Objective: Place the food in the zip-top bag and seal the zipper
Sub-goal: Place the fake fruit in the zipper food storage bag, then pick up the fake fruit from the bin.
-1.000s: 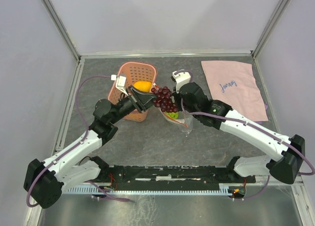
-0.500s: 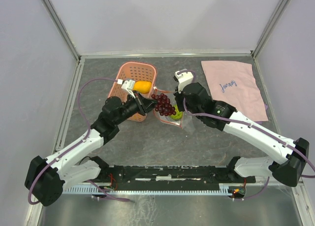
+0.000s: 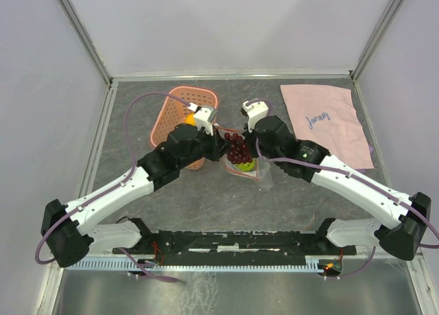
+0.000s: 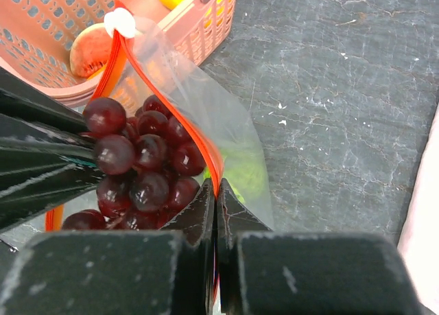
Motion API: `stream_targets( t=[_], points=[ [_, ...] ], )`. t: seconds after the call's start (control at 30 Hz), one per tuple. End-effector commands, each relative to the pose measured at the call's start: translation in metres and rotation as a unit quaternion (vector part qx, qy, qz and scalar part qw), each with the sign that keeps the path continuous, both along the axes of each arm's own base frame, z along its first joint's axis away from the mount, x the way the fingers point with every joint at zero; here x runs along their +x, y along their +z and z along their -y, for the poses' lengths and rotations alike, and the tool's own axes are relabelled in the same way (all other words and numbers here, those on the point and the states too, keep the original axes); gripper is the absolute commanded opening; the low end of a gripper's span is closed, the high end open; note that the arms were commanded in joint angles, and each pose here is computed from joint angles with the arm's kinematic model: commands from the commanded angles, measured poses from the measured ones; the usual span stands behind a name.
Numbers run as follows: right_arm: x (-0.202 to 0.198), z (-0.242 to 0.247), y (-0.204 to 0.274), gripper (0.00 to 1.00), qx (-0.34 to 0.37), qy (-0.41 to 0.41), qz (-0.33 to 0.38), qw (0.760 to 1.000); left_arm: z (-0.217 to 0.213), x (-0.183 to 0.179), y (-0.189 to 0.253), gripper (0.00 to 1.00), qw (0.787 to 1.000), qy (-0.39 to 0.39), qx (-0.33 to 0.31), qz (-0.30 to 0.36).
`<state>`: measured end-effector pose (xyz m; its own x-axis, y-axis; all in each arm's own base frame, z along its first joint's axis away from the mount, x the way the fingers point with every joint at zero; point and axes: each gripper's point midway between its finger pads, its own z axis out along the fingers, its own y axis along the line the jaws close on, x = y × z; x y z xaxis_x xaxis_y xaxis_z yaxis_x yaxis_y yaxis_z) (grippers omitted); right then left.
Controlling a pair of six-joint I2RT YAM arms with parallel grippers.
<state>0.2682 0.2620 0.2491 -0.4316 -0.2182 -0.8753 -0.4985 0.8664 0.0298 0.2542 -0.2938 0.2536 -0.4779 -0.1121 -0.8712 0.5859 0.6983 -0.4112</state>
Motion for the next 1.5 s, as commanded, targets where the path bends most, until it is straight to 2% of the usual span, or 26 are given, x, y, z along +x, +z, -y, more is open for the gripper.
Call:
stream_targets(
  t=[0.0,0.17,0.4,0.7,0.93,1.13,1.27,1.47],
  points=[
    [0.003,-0.002,0.03,0.01,0.033,-0.006,0.024,0.999,-0.002,0.011,0.006,0.17,0.997,0.033,0.059,0.027],
    [0.004,0.007,0.032,0.01,0.029,-0.022,0.03,0.999,-0.008,0.014,0.008,0.31,0.995,0.059,0.082,0.025],
    [0.006,0.013,0.035,0.01,0.026,-0.035,0.039,0.998,-0.006,0.007,0.028,0.54,0.997,0.046,0.055,0.032],
    [0.013,0.036,0.032,0.01,-0.019,-0.081,0.045,0.995,-0.029,0.006,0.049,0.72,0.994,0.094,0.055,0.03],
    [0.015,0.049,0.04,0.01,-0.023,-0.102,0.061,0.993,-0.066,0.024,0.034,0.77,0.976,0.176,0.129,0.01],
    [0.02,0.069,0.042,0.01,-0.047,-0.138,0.079,0.986,-0.11,0.049,0.022,0.79,0.96,0.229,0.156,-0.027],
    [0.023,0.08,0.039,0.01,-0.078,-0.158,0.086,0.981,-0.128,0.065,0.011,0.79,0.955,0.24,0.166,-0.055],
    [0.022,0.082,0.035,0.01,-0.086,-0.156,0.091,0.98,-0.137,0.089,-0.012,0.79,0.943,0.244,0.207,-0.088]
  ],
)
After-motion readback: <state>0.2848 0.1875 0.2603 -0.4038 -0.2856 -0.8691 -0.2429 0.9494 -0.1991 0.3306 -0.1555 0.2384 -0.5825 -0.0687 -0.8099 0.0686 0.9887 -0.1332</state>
